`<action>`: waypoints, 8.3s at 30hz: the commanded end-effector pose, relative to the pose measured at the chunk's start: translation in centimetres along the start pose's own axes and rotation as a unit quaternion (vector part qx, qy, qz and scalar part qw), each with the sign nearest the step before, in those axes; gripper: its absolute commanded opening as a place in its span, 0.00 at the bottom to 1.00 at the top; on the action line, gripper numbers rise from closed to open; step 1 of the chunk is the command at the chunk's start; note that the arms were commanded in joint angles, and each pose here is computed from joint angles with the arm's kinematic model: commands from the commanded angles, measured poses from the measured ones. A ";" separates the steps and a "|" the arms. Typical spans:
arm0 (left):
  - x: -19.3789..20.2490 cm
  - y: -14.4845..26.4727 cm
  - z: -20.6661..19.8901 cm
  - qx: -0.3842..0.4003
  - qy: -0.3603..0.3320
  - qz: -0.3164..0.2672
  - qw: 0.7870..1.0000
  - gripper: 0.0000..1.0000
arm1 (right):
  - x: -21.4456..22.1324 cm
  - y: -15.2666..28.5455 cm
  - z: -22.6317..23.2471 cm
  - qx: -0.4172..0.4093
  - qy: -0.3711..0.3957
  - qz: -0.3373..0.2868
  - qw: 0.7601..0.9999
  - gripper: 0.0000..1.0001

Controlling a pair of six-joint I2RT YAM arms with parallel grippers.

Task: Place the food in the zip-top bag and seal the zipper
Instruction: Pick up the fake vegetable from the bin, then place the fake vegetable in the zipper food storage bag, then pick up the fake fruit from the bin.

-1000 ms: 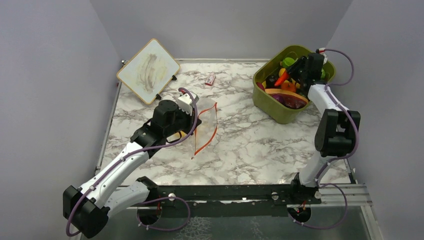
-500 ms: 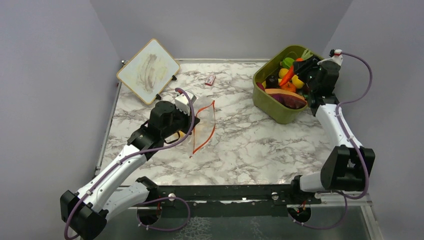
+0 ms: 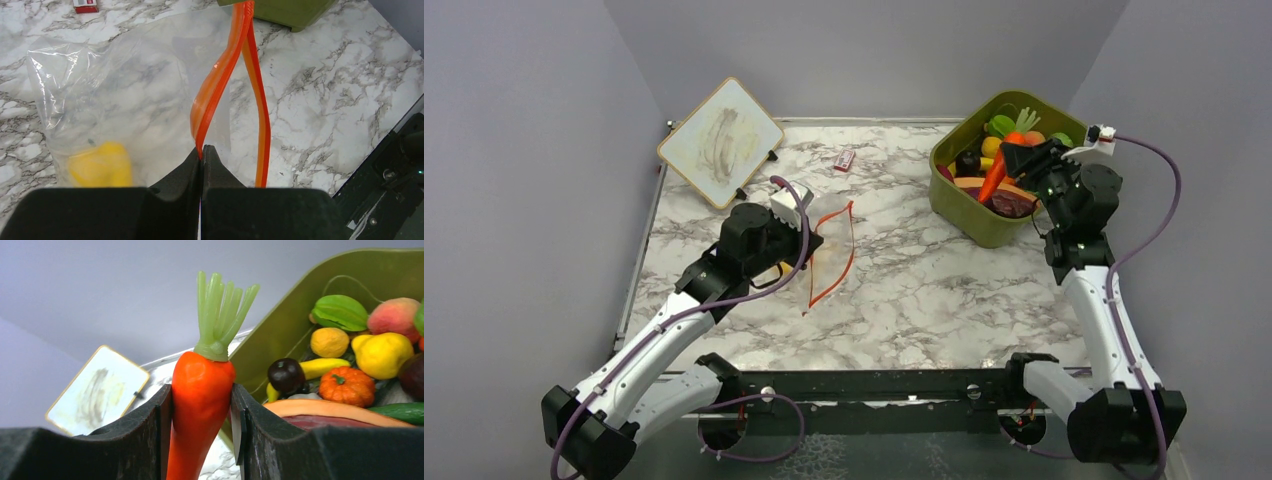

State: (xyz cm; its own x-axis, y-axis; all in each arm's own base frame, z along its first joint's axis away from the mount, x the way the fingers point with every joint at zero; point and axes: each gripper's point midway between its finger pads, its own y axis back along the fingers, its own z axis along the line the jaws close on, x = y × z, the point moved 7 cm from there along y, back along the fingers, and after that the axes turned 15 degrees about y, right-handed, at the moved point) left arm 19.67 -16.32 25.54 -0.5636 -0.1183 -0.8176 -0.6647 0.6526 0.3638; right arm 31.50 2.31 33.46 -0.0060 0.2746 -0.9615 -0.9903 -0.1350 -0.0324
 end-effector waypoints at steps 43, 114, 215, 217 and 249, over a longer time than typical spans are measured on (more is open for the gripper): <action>-2.8 -0.8 -6.1 0.149 0.152 0.080 0.974 0.00 | 1.2 10.7 20.4 -0.616 0.226 -0.283 0.700 0.08; -3.5 2.2 -7.1 0.186 0.133 0.045 0.972 0.00 | 10.6 7.5 22.1 -0.597 0.355 -0.176 0.698 0.42; -1.0 0.1 0.3 0.011 -0.026 -0.034 0.999 0.00 | 11.2 -25.2 -13.0 0.019 0.499 0.223 0.837 0.74; -1.0 0.0 0.4 0.009 -0.024 -0.032 0.999 0.00 | 11.9 -25.2 -13.1 0.007 0.499 0.230 0.835 0.74; -1.2 0.1 0.8 -0.001 -0.022 -0.042 0.999 0.00 | 14.3 -26.5 -14.8 0.021 0.528 0.252 0.811 0.54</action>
State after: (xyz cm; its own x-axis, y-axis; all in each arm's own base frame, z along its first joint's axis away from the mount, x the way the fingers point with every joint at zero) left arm 20.54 -15.60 24.90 -0.5209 -0.1114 -0.8463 -0.6901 0.6385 0.3407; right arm 59.91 -4.74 16.57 -0.3241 -0.7805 -0.5346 -0.8999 0.0800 0.4287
